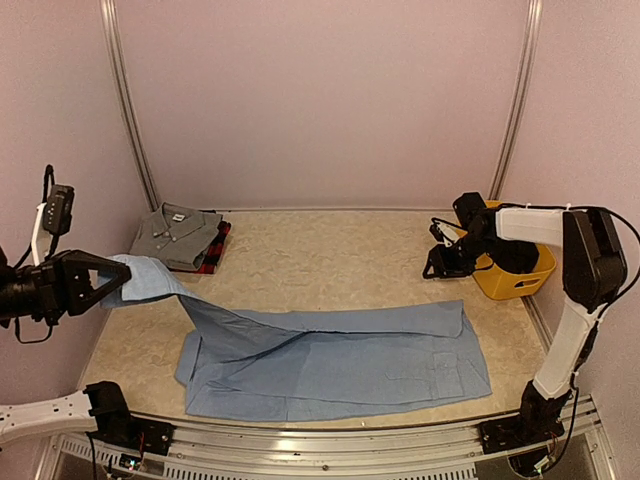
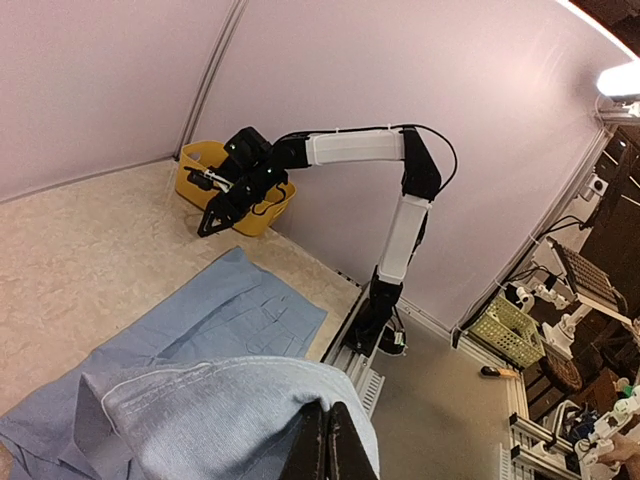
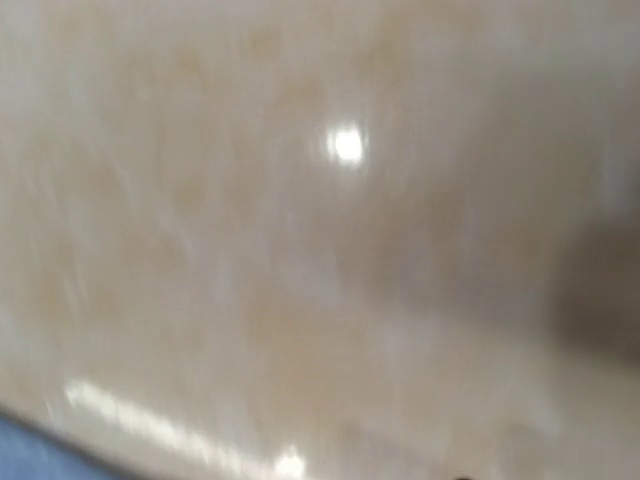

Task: Fold and stack the long sleeve shirts
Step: Fold the 1/3-folded shirt at the center of the board.

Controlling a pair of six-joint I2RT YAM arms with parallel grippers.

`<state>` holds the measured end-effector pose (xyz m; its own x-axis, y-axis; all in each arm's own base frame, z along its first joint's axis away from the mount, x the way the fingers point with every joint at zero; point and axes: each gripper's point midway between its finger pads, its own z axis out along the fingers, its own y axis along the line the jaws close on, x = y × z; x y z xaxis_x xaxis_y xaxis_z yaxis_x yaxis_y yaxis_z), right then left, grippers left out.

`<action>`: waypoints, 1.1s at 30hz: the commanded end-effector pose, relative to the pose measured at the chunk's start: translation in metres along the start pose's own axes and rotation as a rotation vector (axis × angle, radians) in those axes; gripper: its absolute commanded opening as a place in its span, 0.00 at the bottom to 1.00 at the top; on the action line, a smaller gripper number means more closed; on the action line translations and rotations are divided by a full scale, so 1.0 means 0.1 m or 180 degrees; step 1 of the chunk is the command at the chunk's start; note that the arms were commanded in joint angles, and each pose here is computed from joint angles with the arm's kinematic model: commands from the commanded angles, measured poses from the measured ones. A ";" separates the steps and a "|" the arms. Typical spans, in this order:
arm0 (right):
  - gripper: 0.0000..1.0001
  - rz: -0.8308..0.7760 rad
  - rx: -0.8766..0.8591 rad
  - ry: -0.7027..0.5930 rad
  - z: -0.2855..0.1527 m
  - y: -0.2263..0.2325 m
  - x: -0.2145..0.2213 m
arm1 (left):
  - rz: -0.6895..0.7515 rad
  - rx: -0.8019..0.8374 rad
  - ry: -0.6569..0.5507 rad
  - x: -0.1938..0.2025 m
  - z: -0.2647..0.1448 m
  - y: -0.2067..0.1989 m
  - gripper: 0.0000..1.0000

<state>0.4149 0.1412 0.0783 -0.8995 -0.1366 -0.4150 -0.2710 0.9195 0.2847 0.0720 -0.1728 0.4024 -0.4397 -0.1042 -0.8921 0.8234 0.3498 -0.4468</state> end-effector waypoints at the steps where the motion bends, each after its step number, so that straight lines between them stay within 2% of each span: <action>1: 0.52 0.0051 0.0015 0.0099 -0.16 0.10 0.33 | 0.0144 0.0022 -0.0162 -0.18 -0.03 -0.07 0.00; 5: 0.51 0.0080 0.0079 0.0214 -0.13 0.12 0.62 | 0.0164 -0.0006 -0.0072 -0.14 0.07 -0.02 0.00; 10: 0.50 0.0068 -0.0016 0.0160 -0.16 0.21 0.76 | 0.0186 -0.0009 0.0023 -0.10 0.18 0.01 0.00; 14: 0.51 0.0047 -0.0037 0.0281 -0.11 0.27 0.95 | 0.0234 0.0041 0.0103 -0.07 0.28 0.02 0.00; 19: 0.51 0.0122 0.0130 0.0429 -0.03 0.14 1.16 | 0.0307 0.0019 0.0260 0.00 0.40 0.07 0.00; 24: 0.51 0.0131 0.0301 0.0505 0.05 0.03 1.18 | 0.0269 -0.0296 0.0387 0.04 0.54 0.29 0.00; 33: 0.54 -0.0086 0.0143 0.0160 -0.19 0.21 0.84 | 0.0223 -0.0783 0.0783 0.21 1.14 0.78 0.00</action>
<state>0.3127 0.1331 0.0363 -0.9438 -0.1603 -0.2892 -0.2315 0.9448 0.2320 0.1459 -0.2387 0.3431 -0.5017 0.1258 -0.8558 0.7646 0.5272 -0.3708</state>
